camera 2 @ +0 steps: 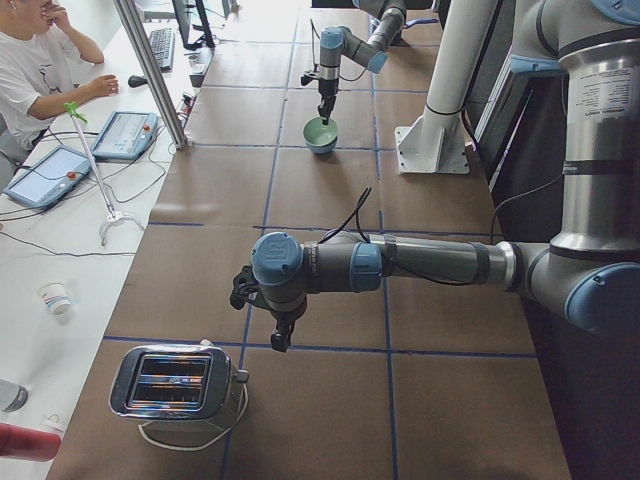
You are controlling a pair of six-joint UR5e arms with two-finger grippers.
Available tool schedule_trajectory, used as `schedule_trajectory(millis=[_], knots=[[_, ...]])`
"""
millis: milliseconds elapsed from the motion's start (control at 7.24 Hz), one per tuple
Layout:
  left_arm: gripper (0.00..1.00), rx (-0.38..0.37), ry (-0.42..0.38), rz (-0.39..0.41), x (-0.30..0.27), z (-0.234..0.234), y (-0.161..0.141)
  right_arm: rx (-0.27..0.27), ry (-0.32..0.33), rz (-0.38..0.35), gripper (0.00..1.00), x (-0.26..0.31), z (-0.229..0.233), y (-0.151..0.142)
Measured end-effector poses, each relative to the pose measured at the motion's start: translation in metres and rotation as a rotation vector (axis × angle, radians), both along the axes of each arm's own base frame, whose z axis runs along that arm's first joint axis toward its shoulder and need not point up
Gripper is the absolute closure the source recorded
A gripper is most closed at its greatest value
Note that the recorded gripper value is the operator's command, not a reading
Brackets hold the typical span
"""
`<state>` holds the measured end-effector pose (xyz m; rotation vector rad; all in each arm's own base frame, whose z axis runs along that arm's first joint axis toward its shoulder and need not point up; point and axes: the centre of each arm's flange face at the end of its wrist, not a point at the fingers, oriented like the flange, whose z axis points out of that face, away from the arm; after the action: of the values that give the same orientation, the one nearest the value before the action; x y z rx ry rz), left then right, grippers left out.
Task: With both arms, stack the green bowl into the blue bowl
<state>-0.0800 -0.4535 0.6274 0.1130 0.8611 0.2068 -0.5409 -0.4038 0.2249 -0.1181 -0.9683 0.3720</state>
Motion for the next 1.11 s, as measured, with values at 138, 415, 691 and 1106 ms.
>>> schedule_trajectory(millis=[138,415,691,1106], knots=[[0.0,0.0,0.001,0.0,0.0,0.0,0.0,-0.001,-0.002,0.001,0.33,-0.002,-0.002,0.002],[0.0,0.0,0.002,0.0,0.0,0.0,0.0,0.0,-0.005,0.001,0.0,-0.004,-0.006,0.003],[0.0,0.001,0.002,0.0,0.0,-0.001,-0.001,0.008,-0.005,0.01,0.0,0.005,-0.007,-0.007],[0.0,-0.026,-0.005,-0.025,0.0,-0.002,-0.003,0.048,0.079,-0.039,0.0,0.049,0.009,-0.053]])
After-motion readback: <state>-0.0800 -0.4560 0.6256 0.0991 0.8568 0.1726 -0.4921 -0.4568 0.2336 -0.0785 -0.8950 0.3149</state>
